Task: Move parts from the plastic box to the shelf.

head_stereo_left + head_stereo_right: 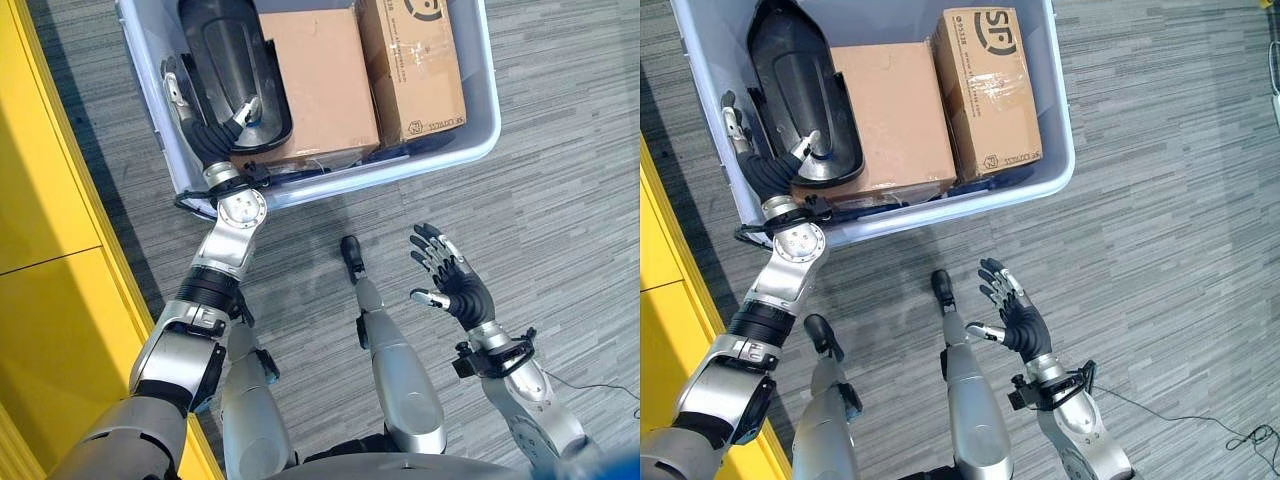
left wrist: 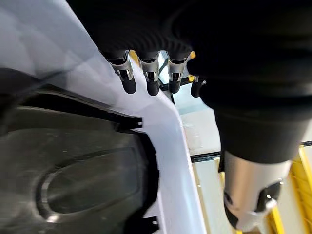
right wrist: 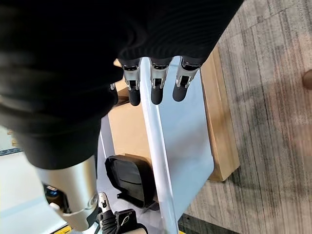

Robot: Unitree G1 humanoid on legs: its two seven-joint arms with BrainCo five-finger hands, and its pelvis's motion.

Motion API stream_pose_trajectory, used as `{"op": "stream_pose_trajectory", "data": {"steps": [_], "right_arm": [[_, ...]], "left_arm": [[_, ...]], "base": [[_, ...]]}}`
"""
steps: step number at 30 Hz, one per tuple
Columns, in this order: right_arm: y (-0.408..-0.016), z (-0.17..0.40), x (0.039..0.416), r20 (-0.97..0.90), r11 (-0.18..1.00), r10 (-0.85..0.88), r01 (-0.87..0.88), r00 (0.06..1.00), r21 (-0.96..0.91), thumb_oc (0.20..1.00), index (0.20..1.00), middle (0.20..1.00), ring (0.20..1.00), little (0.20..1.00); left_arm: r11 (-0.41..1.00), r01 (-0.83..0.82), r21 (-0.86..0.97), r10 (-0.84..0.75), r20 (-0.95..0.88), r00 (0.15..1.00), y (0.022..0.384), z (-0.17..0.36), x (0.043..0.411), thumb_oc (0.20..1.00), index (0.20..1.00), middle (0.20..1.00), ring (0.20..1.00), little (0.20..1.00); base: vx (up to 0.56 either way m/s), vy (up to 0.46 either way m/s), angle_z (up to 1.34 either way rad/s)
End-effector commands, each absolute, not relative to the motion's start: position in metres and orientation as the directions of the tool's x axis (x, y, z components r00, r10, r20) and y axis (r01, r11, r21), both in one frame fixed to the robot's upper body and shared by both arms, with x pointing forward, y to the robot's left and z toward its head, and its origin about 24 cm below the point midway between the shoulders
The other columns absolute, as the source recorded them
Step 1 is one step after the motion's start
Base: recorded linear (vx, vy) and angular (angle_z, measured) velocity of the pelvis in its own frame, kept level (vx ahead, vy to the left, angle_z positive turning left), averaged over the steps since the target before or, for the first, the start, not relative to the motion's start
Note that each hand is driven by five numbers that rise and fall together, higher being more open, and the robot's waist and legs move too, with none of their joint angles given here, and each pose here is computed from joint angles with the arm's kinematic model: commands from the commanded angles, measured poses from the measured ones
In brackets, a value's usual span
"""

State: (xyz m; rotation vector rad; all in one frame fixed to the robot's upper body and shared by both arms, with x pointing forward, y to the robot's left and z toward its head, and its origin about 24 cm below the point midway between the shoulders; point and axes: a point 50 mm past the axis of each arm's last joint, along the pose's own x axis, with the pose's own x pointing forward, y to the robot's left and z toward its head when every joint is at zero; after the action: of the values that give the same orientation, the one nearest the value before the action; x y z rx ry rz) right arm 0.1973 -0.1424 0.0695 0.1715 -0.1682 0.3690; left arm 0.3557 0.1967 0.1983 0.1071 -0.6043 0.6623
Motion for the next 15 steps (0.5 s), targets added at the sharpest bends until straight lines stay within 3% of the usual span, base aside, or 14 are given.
{"op": "stream_pose_trajectory", "data": {"steps": [1, 15], "right_arm": [[-0.157, 0.086, 0.200, 0.290, 0.930, 0.291, -0.341, 0.912, 0.138, 1.000, 1.000, 1.000, 1.000, 1.000], [-0.161, 0.085, 0.199, 0.275, 0.935, 0.286, -0.330, 0.918, 0.131, 1.000, 1.000, 1.000, 1.000, 1.000]], "left_arm": [[0.775, -0.613, -0.155, 0.568, 0.596, 0.568, 0.204, 0.225, 0.362, 1.000, 1.000, 1.000, 1.000, 1.000], [0.757, -0.618, -0.214, 0.631, 0.487, 0.604, 0.216, 0.221, 0.373, 1.000, 1.000, 1.000, 1.000, 1.000]], "base": [[0.00, 0.000, 0.00], [0.00, -0.002, 0.01]]}}
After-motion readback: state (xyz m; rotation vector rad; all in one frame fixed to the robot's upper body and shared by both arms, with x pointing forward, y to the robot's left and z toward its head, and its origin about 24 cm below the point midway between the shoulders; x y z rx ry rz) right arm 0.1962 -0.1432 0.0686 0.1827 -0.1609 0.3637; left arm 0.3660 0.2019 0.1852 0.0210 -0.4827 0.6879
